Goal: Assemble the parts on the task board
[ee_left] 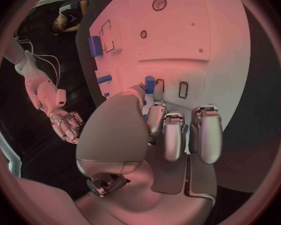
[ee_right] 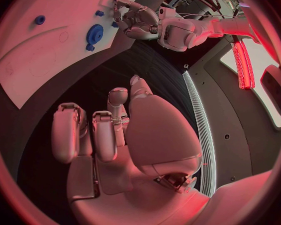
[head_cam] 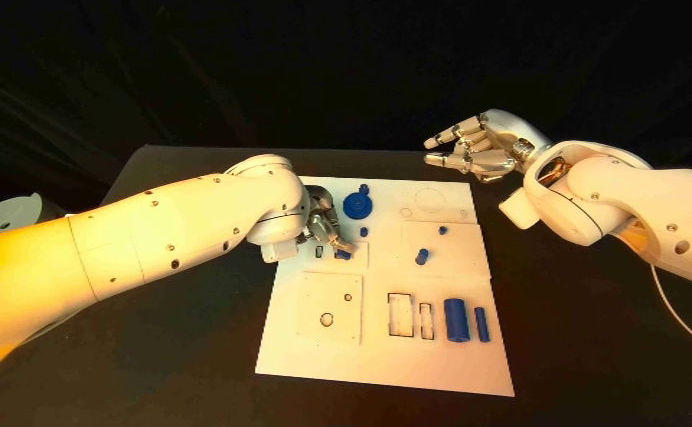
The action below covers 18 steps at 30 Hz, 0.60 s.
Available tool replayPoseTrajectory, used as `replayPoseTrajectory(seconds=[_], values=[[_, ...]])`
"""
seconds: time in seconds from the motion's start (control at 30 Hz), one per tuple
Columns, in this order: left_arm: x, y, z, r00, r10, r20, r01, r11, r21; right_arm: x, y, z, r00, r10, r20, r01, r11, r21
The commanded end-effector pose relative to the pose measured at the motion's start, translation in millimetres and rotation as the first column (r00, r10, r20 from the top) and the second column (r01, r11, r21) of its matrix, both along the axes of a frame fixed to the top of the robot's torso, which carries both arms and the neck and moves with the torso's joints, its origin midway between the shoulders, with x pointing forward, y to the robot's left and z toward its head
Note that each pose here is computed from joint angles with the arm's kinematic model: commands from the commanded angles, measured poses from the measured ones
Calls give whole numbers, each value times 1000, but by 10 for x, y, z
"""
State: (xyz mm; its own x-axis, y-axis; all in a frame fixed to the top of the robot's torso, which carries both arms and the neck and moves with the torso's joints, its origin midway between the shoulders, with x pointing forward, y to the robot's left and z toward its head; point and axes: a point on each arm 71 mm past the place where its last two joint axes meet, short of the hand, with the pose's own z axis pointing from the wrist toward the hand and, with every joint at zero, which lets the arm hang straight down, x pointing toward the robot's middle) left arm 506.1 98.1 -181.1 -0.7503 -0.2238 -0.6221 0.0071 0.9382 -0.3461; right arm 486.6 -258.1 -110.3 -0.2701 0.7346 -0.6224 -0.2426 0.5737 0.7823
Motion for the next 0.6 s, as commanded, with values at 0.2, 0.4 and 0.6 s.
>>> replayPoseTrajectory(seconds=[0.2, 0.4, 0.6], values=[[-23, 79, 52, 996, 80, 29, -79, 996, -34, 8, 12, -21, 1000, 13, -2, -13, 1000, -15], [-58, 124, 84, 994, 100, 50, -97, 993, -62, 14, 10, -27, 1000, 12, -1, -12, 1000, -15], [-70, 158, 113, 989, 111, 96, -105, 992, -69, 15, 10, -33, 1000, 14, 0, -14, 1000, -15]])
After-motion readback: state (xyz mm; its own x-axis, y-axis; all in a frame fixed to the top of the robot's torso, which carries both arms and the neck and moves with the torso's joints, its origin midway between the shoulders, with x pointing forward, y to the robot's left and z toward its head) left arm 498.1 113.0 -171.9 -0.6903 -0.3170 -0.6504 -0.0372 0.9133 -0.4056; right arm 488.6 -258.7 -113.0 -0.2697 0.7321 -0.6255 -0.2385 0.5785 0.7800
